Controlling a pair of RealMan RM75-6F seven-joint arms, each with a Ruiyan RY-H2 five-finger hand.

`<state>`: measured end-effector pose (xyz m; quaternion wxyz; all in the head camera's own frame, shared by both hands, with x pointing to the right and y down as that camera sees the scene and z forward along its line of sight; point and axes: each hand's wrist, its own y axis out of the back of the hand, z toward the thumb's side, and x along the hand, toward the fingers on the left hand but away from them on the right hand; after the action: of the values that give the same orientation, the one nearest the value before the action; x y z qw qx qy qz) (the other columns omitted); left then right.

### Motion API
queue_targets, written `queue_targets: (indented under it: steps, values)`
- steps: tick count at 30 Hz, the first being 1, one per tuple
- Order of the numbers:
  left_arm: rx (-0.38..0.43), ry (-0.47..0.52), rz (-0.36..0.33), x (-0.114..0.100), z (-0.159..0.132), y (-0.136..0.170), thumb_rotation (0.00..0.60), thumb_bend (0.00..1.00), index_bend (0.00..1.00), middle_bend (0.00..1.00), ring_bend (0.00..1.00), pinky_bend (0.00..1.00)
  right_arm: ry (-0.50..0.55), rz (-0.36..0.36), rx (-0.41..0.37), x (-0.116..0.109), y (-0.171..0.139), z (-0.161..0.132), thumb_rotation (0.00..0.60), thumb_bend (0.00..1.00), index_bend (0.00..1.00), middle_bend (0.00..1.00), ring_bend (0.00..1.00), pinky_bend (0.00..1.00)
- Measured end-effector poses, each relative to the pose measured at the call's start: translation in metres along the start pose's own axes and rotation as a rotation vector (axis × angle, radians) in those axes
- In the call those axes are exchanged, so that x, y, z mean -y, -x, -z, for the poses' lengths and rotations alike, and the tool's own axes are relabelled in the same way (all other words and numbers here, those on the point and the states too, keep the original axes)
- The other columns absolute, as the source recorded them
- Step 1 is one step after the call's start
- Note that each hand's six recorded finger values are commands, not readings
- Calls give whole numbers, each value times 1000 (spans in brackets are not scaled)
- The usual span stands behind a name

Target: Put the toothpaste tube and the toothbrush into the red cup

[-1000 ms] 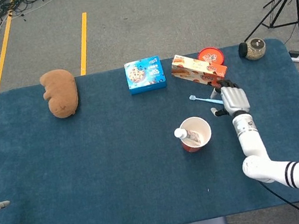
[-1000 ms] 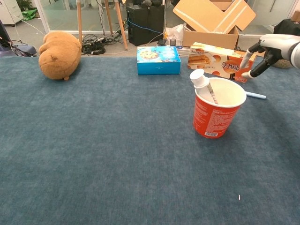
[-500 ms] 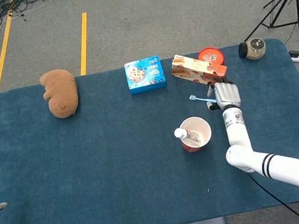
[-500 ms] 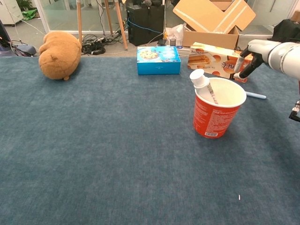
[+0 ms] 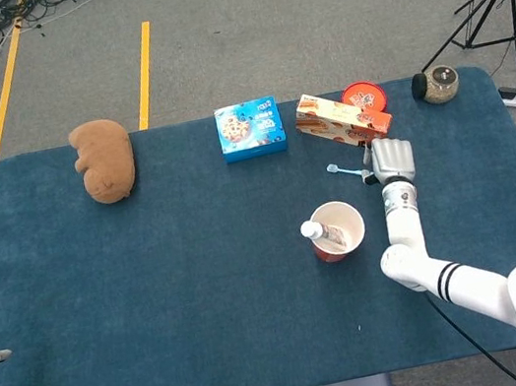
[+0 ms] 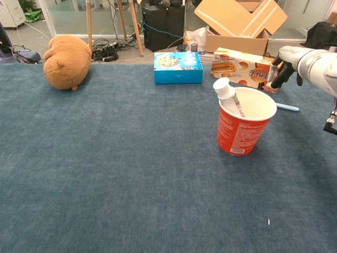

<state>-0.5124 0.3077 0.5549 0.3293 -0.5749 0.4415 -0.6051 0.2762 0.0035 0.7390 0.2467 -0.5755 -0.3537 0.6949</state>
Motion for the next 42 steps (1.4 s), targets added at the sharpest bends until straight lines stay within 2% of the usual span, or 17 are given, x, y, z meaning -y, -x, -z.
queue_targets:
  steps: [3,6,8,21,42]
  values:
    - [0,0,1,0,0,0,600,0,321,374,331,416,-13,-8,-2,0,1,0,600,270,515,998,801,991]
    - [-1,1,1,1,0,1,600,0,321,374,331,416,-31,-23,2,1,2,2,600,270,515,1000,954,1000]
    - [-2,1,2,1,1,1,600,0,321,374,331,416,-36,-34,9,2,4,3,600,270,515,1000,996,1000]
    - [-8,2,9,3,4,2,600,0,321,374,331,416,-76,-43,80,8,18,7,600,271,549,1000,1000,1000]
    - [-19,8,15,4,10,4,600,0,321,374,331,416,-142,-17,95,28,32,-2,600,254,549,1000,1000,1000]
